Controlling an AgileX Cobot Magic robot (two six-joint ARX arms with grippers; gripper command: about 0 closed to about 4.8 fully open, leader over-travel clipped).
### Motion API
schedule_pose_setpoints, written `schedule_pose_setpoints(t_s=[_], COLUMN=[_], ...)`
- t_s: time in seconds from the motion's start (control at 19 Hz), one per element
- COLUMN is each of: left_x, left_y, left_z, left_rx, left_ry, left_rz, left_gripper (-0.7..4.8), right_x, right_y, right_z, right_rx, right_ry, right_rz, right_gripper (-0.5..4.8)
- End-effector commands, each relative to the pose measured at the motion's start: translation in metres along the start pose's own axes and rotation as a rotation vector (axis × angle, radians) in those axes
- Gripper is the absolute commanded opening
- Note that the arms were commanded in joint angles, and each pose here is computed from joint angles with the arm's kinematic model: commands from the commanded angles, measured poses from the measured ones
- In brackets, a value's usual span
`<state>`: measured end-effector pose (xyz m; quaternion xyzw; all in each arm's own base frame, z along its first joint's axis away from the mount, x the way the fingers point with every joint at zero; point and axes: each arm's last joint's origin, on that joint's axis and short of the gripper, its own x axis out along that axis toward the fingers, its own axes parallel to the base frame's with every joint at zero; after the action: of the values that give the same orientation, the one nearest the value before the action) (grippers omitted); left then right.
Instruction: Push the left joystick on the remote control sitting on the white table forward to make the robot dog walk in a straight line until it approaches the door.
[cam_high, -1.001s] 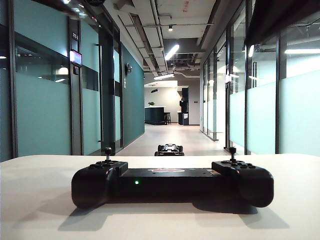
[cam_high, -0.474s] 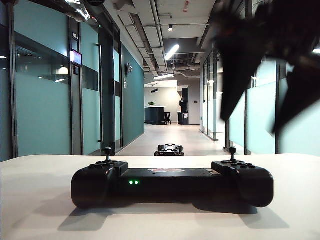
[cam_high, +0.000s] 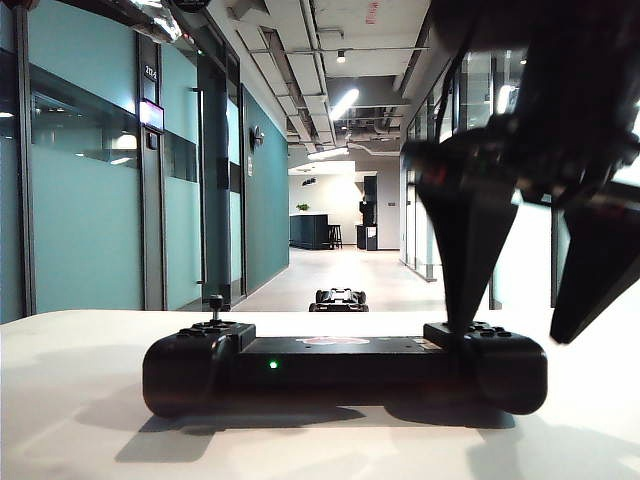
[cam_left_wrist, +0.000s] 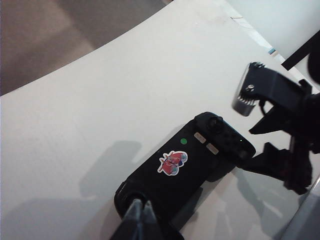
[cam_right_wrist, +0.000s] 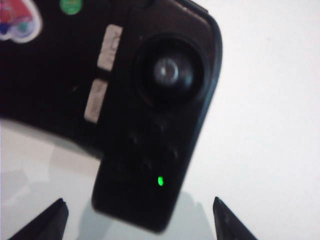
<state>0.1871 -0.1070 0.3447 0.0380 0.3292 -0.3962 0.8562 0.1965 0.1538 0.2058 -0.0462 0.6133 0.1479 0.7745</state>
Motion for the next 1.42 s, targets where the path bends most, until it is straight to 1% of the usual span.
schedule_pose_setpoints(t_s=[0.05, 0.11, 0.16, 0.58, 0.74, 0.79, 0.9, 0.95, 1.0, 1.11, 1.21, 1.26, 1.32, 1.42], left_x=[-0.002, -0.002, -0.002, -0.002, -0.002, -0.002, -0.002, -0.002, -0.002, -0.002, 0.0, 0.002, 0.004, 0.01], left_y=[-0.002, -0.002, -0.002, -0.002, -0.002, -0.002, -0.002, -0.002, -0.002, -0.002, -0.002, -0.002, -0.001, 0.001], left_z=[0.002, 0.002, 0.002, 0.002, 0.002, 0.002, 0.002, 0.002, 0.002, 0.002, 0.0, -0.003, -0.005, -0.01], left_rx=[0.009, 0.009, 0.009, 0.009, 0.009, 0.008, 0.008, 0.009, 0.009, 0.011, 0.054, 0.085, 0.093, 0.096], left_ry=[-0.014, -0.014, -0.014, -0.013, -0.014, -0.014, -0.014, -0.014, -0.014, -0.015, -0.008, -0.002, 0.002, -0.001], left_rz=[-0.03, -0.03, -0.03, -0.03, -0.052, -0.052, -0.052, -0.052, -0.052, -0.052, -0.053, -0.076, -0.088, -0.094], left_gripper=[-0.05, -0.05, -0.05, -0.05, -0.05, -0.05, -0.05, -0.05, -0.05, -0.05, -0.05, -0.05, -0.05, -0.05], right_x=[0.01, 0.013, 0.017, 0.035, 0.037, 0.037, 0.037, 0.037, 0.037, 0.037, 0.037, 0.037, 0.036, 0.036], right_y=[0.002, 0.003, 0.003, 0.005, 0.005, 0.005, 0.005, 0.005, 0.005, 0.005, 0.004, 0.004, 0.004, 0.003], right_z=[0.007, 0.008, 0.009, 0.014, 0.015, 0.016, 0.016, 0.016, 0.016, 0.015, 0.015, 0.014, 0.013, 0.011], right_rx=[0.003, 0.003, 0.003, 0.003, 0.003, 0.003, 0.003, 0.003, 0.003, 0.007, 0.073, 0.103, 0.149, 0.171], right_ry=[-0.016, -0.014, -0.009, 0.015, 0.014, 0.007, 0.007, 0.007, 0.007, 0.008, 0.006, 0.013, 0.032, 0.05], right_rz=[-0.007, -0.007, -0.009, -0.016, -0.021, -0.02, -0.02, -0.02, -0.02, -0.021, -0.044, -0.048, -0.058, -0.069], right_gripper=[3.84, 3.69, 3.66, 3.67, 3.66, 3.51, 2.4, 2.09, 1.97, 1.97, 1.97, 1.98, 1.98, 1.98])
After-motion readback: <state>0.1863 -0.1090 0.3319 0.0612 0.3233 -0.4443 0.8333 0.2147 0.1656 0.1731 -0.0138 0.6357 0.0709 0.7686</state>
